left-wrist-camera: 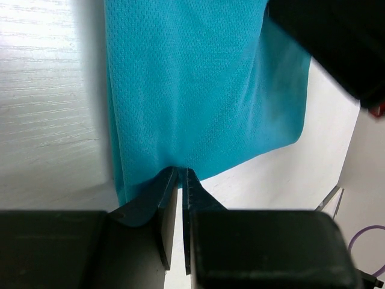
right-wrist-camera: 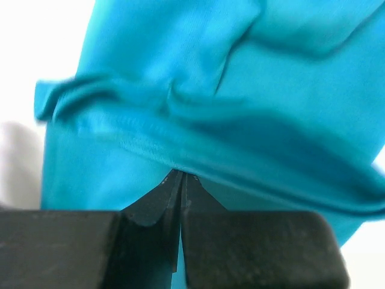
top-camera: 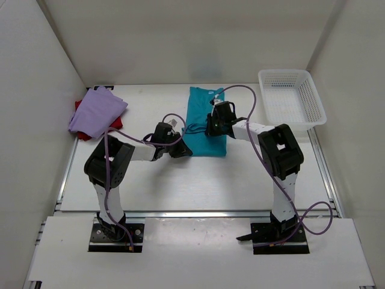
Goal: Fold and stack the t-shirts
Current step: Fold the folded rectangular tshirt in 1/3 of the way
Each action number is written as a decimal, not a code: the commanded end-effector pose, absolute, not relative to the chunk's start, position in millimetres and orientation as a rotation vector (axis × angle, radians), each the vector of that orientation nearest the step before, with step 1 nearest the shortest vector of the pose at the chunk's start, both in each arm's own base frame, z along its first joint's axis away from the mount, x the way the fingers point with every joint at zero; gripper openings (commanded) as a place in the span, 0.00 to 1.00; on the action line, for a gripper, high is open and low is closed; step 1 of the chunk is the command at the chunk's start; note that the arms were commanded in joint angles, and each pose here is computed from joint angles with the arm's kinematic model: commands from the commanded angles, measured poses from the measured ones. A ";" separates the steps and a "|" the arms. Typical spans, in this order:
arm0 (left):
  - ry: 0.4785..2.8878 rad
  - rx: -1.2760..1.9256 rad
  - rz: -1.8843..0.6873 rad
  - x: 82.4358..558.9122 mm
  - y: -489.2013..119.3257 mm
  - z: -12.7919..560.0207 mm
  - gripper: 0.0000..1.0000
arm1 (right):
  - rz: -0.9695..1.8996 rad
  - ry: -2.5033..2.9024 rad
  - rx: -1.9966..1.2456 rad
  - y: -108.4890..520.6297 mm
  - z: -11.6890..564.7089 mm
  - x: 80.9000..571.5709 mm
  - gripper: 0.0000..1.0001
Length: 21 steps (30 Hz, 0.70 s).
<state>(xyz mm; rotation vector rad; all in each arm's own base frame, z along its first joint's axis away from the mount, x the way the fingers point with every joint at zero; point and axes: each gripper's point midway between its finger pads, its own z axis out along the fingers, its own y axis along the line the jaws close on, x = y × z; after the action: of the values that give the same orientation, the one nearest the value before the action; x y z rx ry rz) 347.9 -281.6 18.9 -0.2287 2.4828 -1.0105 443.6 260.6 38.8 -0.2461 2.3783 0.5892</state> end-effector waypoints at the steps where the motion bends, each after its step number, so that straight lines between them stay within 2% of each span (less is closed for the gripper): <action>1: 2.550 -0.237 -0.943 330.2 -270.1 4.1 0.21 | 0.467 2.188 -0.210 253.6 69.2 505.4 0.00; 5: 2.535 -0.228 -0.984 327.9 -270.5 17.0 0.20 | 0.480 2.156 -0.166 244.6 105.6 544.5 0.00; 8: 2.492 -0.210 -0.979 331.0 -266.1 36.4 0.21 | 0.530 2.141 -0.165 240.8 141.3 538.6 0.01; 11: 2.446 -0.199 -1.016 331.4 -262.9 57.5 0.22 | 0.603 2.157 -0.162 235.3 159.5 501.5 0.00; 12: 2.440 -0.220 -1.025 329.9 -259.2 60.1 0.23 | 0.646 2.225 -0.138 230.6 133.7 478.7 0.00; 13: 2.435 -0.245 -1.031 332.7 -253.5 59.9 0.23 | 0.693 2.169 -0.147 228.2 153.4 469.3 0.00; 14: 2.435 -0.257 -1.044 327.0 -250.6 60.3 0.25 | 0.730 2.213 -0.110 221.8 139.0 440.6 0.00; 16: 2.428 -0.295 -1.030 328.0 -238.9 59.3 0.28 | 0.806 2.171 -0.071 212.4 133.8 411.9 0.05; 18: 2.422 -0.307 -1.005 330.7 -232.3 59.1 0.31 | 0.827 2.235 -0.015 197.0 99.7 371.3 0.11; 21: 2.446 -0.333 -0.956 329.5 -225.1 50.9 0.37 | 0.865 2.280 0.023 184.9 79.2 339.4 0.25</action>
<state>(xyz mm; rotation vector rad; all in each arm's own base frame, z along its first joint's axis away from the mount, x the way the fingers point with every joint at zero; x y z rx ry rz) 333.2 -229.9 47.1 -0.3328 2.4473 -0.9758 354.9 185.6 86.6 -0.0169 2.2961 0.7671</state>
